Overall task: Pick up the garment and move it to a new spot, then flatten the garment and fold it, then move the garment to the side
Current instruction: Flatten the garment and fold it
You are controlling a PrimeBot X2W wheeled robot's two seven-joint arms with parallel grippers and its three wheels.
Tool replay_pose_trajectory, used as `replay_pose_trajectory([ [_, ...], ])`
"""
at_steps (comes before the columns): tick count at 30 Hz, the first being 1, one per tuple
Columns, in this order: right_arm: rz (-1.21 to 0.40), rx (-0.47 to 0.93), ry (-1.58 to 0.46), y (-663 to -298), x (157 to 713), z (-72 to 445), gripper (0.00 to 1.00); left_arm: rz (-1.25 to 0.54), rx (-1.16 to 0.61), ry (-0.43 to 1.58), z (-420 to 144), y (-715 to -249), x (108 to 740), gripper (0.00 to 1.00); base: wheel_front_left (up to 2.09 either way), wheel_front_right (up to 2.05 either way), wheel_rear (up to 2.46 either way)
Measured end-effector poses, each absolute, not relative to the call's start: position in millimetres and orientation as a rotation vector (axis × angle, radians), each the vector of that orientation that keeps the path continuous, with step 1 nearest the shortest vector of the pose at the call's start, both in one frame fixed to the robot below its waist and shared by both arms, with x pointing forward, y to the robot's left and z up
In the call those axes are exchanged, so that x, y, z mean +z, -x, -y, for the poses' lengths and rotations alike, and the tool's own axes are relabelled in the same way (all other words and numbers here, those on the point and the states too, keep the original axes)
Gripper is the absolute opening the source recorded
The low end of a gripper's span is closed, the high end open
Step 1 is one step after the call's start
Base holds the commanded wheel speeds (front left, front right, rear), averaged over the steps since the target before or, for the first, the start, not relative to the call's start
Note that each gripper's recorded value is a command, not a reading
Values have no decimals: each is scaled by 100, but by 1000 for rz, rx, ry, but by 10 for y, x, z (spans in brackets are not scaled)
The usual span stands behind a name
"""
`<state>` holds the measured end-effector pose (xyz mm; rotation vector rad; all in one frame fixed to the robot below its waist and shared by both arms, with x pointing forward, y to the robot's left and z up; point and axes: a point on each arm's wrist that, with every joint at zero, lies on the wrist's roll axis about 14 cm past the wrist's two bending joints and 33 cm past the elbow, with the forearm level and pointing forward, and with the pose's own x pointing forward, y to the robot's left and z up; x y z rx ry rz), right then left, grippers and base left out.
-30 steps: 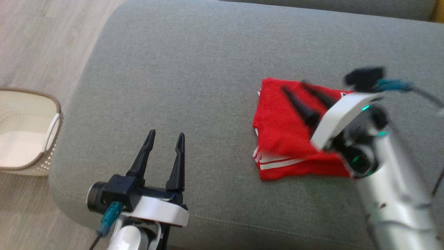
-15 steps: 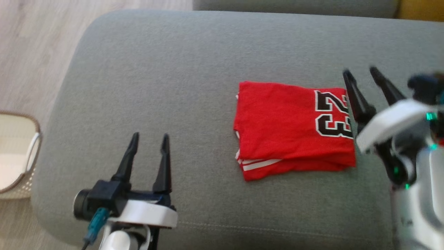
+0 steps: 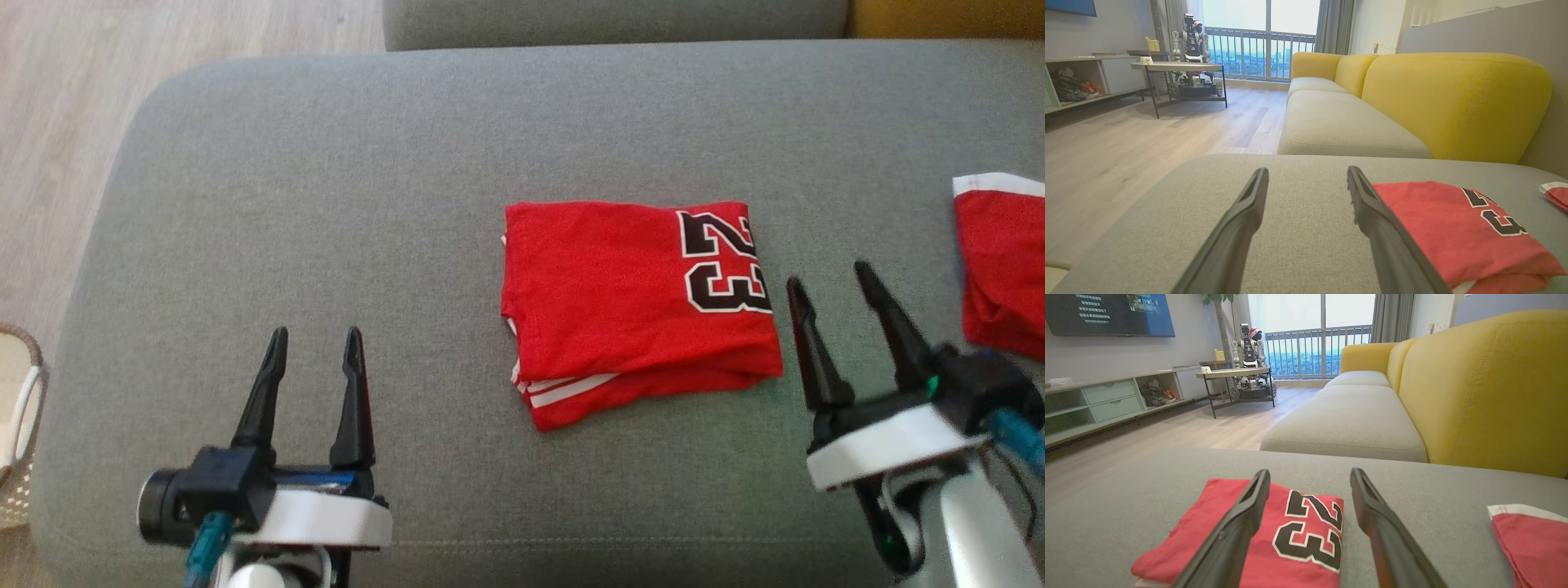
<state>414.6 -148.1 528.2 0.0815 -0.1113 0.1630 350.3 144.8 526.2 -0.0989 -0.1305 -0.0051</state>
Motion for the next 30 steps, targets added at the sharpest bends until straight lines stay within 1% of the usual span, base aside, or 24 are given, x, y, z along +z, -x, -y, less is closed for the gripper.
replay_pose_trajectory([
  [3, 111, 163, -56, -4027, 5199, 1484, 100, 144, -12, 87, -1435, -3439, 5304, 100, 0, 0, 0],
  [7, 67, 180, -24, -3875, 5033, 1434, 100, 163, -43, 28, -1392, -3357, 5351, 100, 0, 0, 0],
  [13, 117, 187, -5, -3761, 5190, 1415, 100, 165, -45, 9, -1387, -3223, 5347, 100, 0, 0, 0],
  [19, 88, 198, -25, -3537, 5100, 1376, 100, 133, -20, 39, -1454, -3060, 5245, 100, 0, 0, 0],
  [30, 71, 200, -52, -3404, 5043, 1358, 100, 61, 36, 33, -1603, -2915, 5005, 100, 0, 0, 0],
])
